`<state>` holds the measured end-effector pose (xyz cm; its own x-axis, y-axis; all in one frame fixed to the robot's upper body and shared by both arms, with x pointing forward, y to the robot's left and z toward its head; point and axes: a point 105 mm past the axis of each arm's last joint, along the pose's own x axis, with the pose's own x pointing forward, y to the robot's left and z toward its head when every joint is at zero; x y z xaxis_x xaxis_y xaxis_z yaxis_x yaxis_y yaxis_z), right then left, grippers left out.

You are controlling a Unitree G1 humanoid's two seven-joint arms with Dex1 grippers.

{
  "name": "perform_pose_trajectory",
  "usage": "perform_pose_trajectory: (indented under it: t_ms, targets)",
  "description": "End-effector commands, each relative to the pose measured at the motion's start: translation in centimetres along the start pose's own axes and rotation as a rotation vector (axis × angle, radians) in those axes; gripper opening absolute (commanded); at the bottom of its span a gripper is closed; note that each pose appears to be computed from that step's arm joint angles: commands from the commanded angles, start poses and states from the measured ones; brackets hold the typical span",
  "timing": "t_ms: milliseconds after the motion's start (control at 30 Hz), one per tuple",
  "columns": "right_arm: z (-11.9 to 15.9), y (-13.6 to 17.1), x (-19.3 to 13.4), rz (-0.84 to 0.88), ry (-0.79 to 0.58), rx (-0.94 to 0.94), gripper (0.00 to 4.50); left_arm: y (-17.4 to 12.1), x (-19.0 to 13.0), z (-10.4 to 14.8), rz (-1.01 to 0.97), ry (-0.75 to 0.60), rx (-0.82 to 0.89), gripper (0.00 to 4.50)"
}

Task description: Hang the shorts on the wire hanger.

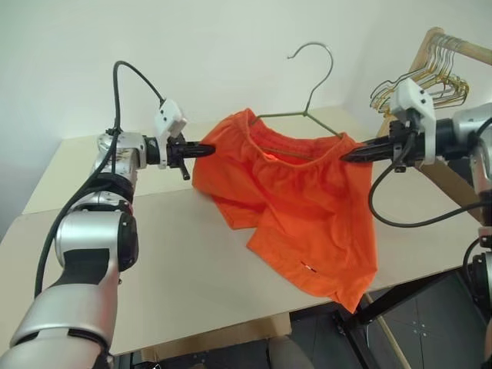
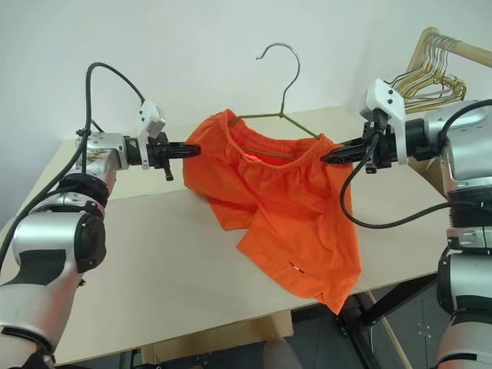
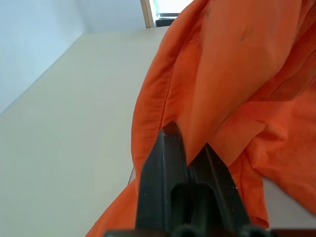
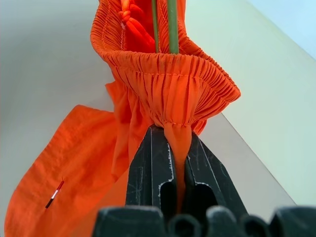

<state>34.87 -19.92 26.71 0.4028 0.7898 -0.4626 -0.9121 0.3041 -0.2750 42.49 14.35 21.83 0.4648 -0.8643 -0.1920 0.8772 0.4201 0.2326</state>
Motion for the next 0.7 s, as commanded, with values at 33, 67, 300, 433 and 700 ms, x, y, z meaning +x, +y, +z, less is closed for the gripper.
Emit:
perform_pose_trajectory:
  t_ms: [33, 67, 300, 433, 700]
  targets:
    - [1.7, 0.0, -0.7, -0.015, -0.051, -0.048, 0.0, 0.3, -0.3, 2.2, -0.002, -0.09, 0.013, 0.2]
    - [1.7, 0.1, -0.7, -0.014, -0.05, -0.048, 0.0, 0.0, -0.4, 2.5, -0.036, -0.108, 0.014, 0.4]
    - [1.5, 0.1, -0.9, -0.025, -0.047, -0.041, 0.0, 0.3, -1.5, 4.0, -0.045, -0.13, 0.077, 2.09]
    - [1.4, -0.1, -0.8, -0.039, -0.044, -0.029, 0.0, 0.1, -3.7, 4.8, -0.118, -0.106, 0.094, 2.09]
    - [0.7, -1.3, 0.0, -0.119, -0.01, 0.014, 0.0, 1.8, -6.5, 10.6, -0.004, -0.409, 0.068, 2.09]
